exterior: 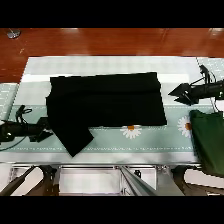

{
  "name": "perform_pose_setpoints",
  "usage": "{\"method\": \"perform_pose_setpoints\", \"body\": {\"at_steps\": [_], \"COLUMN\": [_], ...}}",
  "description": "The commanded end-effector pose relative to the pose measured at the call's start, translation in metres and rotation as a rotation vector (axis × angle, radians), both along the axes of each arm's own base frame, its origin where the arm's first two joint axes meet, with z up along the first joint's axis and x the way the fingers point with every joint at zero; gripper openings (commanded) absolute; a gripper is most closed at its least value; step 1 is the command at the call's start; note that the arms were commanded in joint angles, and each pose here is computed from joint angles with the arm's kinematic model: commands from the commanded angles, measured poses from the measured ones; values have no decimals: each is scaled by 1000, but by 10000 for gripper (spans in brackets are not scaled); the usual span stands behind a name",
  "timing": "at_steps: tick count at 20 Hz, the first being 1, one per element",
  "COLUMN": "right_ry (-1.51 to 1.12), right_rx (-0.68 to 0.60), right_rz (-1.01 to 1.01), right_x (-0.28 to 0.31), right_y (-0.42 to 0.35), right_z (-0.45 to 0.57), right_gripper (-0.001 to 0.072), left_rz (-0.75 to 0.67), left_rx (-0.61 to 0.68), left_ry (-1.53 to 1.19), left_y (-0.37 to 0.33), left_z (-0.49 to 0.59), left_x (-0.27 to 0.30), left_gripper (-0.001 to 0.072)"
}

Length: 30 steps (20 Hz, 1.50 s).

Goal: Fold the shirts.

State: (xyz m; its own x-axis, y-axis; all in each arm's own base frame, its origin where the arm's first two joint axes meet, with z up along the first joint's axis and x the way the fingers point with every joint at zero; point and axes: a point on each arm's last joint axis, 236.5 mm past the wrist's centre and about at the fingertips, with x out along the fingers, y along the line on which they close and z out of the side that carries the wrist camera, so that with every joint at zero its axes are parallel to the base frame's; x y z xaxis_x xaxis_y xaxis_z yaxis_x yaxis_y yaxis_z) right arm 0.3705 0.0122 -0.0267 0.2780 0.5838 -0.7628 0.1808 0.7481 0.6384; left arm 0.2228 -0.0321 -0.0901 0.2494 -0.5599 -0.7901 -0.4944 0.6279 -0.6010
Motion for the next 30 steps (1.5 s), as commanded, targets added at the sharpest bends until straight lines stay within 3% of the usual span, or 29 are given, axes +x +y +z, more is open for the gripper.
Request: {"method": "perform_pose_setpoints", "body": {"at_steps": [1,3,4,5,6,8,13,19,23,24,25,26,27,30], "right_ry": [17,25,29,40,62,129,358,369,308,290,273,247,228,158], "right_rx": [47,46,47,45,38,8,-40,-61,-15,-3,7,10,9,-34], "right_rz": [22,21,-3,-40,-77,-81,28,133,99,95,110,150,184,179], "right_x": [-25,-26,-25,-25,-27,-46,-106,-102,-71,-64,-61,-59,-58,-31], "right_y": [17,16,11,2,-9,-26,-7,33,52,55,59,61,61,40], "right_z": [-10,-12,-12,-13,-15,-23,-53,-73,-70,-67,-63,-59,-54,-30], "right_gripper": [620,620,620,620,620,620,620,620,616,542,359,101,27,27], "left_rz": [130,89,46,3,-52,-122,-133,-138,-137,-136,-133,-137,-141,-101], "left_rx": [-109,-116,-112,-115,-127,-151,-146,-144,-144,-144,-141,-131,-122,-83], "left_ry": [-122,-144,-147,-160,-184,-222,-254,-256,-256,-258,-265,-286,-311,-390], "left_y": [-28,-44,-52,-58,-64,-70,-68,-68,-68,-67,-66,-63,-60,-38], "left_z": [-2,-4,-5,-3,2,14,24,23,24,24,27,33,40,74], "left_x": [17,16,13,12,9,8,17,17,17,18,21,28,36,72], "left_gripper": [701,698,662,481,21,24,25,25,25,25,25,25,25,25]}}
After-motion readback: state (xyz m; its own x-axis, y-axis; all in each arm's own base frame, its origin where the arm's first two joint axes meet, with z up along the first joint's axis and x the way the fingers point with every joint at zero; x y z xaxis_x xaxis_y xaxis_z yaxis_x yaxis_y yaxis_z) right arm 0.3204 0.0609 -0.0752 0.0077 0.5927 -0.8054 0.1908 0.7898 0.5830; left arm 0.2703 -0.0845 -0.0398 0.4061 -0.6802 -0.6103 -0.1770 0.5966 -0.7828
